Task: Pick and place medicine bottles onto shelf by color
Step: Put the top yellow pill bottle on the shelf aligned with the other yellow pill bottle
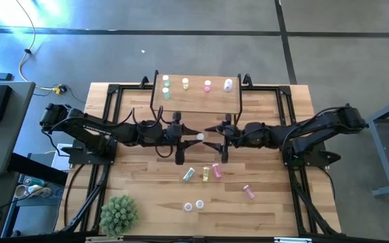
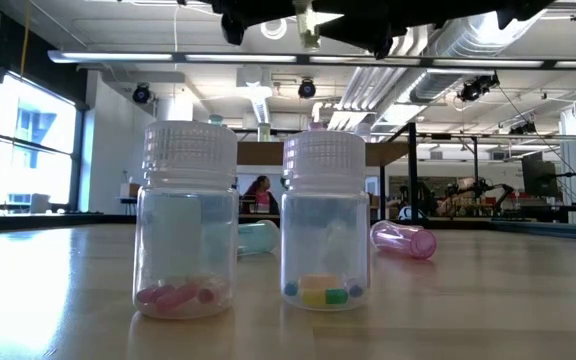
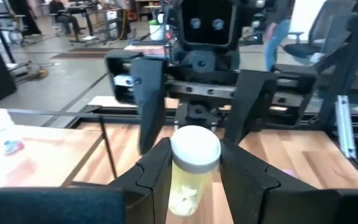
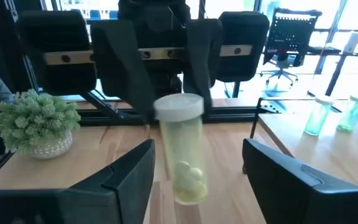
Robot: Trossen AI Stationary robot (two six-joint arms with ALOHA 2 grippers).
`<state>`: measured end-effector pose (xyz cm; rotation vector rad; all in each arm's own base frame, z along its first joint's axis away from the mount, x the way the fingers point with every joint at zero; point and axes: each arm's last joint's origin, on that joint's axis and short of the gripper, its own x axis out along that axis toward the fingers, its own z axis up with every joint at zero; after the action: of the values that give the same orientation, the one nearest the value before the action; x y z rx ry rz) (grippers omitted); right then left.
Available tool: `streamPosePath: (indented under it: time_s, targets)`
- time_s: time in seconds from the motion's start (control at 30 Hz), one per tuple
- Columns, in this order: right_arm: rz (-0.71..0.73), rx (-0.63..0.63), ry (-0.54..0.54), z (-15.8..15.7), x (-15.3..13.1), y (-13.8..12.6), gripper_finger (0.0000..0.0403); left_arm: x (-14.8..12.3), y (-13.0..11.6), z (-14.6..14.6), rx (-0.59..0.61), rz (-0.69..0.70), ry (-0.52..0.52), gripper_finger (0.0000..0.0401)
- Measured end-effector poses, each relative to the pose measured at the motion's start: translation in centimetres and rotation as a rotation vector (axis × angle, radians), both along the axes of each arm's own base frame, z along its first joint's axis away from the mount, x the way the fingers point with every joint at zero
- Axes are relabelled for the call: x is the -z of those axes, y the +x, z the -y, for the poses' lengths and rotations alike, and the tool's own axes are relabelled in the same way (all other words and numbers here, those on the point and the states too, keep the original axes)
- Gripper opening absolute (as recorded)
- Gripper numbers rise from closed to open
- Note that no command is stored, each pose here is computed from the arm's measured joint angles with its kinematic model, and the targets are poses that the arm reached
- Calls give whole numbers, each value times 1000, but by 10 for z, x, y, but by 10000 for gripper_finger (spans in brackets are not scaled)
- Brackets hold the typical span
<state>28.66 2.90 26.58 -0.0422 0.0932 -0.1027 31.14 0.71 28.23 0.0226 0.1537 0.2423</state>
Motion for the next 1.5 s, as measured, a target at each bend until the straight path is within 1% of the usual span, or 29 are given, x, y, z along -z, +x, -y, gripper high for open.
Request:
streamPosePath:
  time_s: [0.23,0.4,0.5,0.6,0.77,0.87,1.1,1.27,1.5]
  targets:
    - [-29,55,-10,4,-12,-16,234,1,-1,-14,-51,-12,-13,110]
    - [-31,61,-11,6,-23,-31,234,4,-4,-37,-140,-26,-43,110]
    - [-28,60,-7,6,-29,-38,234,5,-7,-53,-229,-33,-63,112]
    - [-36,60,-9,7,-31,-43,234,7,-11,-69,-344,-27,-96,112]
    - [-48,60,-12,7,-31,-45,234,11,-21,-92,-559,-44,-131,112]
    - [-50,59,-13,7,-30,-44,234,13,-26,-102,-647,-42,-152,112]
    - [-52,58,-13,7,-30,-44,234,22,-28,-121,-722,-43,-176,113]
    - [-51,58,-11,7,-30,-44,234,38,-25,-134,-787,-79,-172,113]
    - [-51,58,-12,7,-30,-44,234,46,-23,-142,-862,-92,-152,113]
